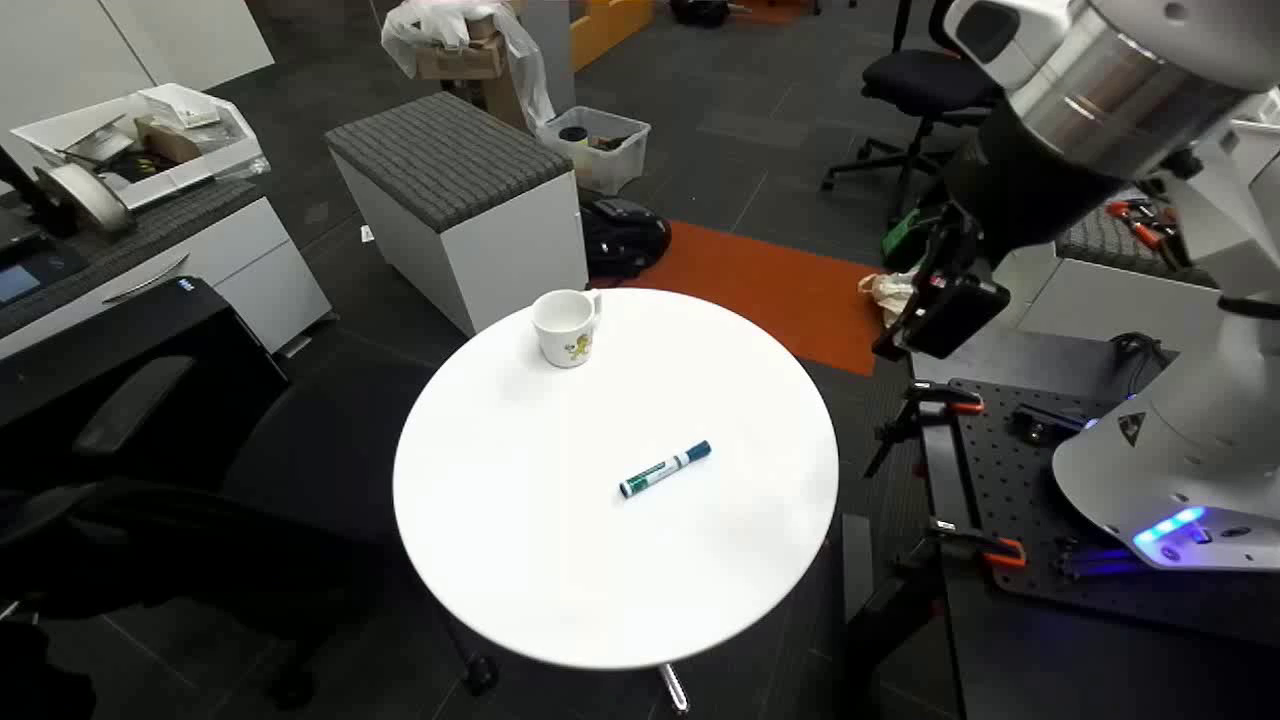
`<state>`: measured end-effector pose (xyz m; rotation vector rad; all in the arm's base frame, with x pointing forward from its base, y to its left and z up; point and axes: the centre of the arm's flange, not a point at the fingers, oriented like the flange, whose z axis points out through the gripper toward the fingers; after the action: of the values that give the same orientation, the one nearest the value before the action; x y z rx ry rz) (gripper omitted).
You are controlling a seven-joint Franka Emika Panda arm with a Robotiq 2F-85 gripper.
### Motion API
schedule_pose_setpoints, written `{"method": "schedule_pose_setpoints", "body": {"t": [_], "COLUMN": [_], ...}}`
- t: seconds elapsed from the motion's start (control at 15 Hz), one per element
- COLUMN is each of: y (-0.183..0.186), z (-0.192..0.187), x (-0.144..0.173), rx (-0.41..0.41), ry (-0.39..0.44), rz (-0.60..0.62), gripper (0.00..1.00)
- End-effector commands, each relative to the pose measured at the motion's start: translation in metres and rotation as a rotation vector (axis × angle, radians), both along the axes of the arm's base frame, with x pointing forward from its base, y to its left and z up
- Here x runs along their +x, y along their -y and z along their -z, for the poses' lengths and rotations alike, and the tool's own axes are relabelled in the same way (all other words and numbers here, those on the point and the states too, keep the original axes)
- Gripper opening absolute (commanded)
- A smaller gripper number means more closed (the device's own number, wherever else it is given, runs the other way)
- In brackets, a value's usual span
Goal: Pick up the pen from the table and slightly move it forward.
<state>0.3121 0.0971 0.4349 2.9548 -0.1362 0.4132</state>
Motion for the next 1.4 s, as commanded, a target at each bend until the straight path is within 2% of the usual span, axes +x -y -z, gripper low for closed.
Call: {"method": "schedule_pose_setpoints", "body": {"t": [0.0, 0.4, 0.67, 1.07, 1.33], "y": [0.0, 0.0, 0.004, 0.013, 0.029], "z": [0.001, 0.002, 0.003, 0.018, 0.045], "x": [0.0, 0.0, 0.014, 0.044, 0.067], "rx": [0.0, -0.001, -0.028, -0.061, -0.007], "ry": [-0.003, -0.007, 0.037, 0.096, 0.036], "rz": [0.0, 0.001, -0.039, -0.179, -0.313], "gripper": [1.0, 1.0, 1.0, 1.0, 1.0]}}
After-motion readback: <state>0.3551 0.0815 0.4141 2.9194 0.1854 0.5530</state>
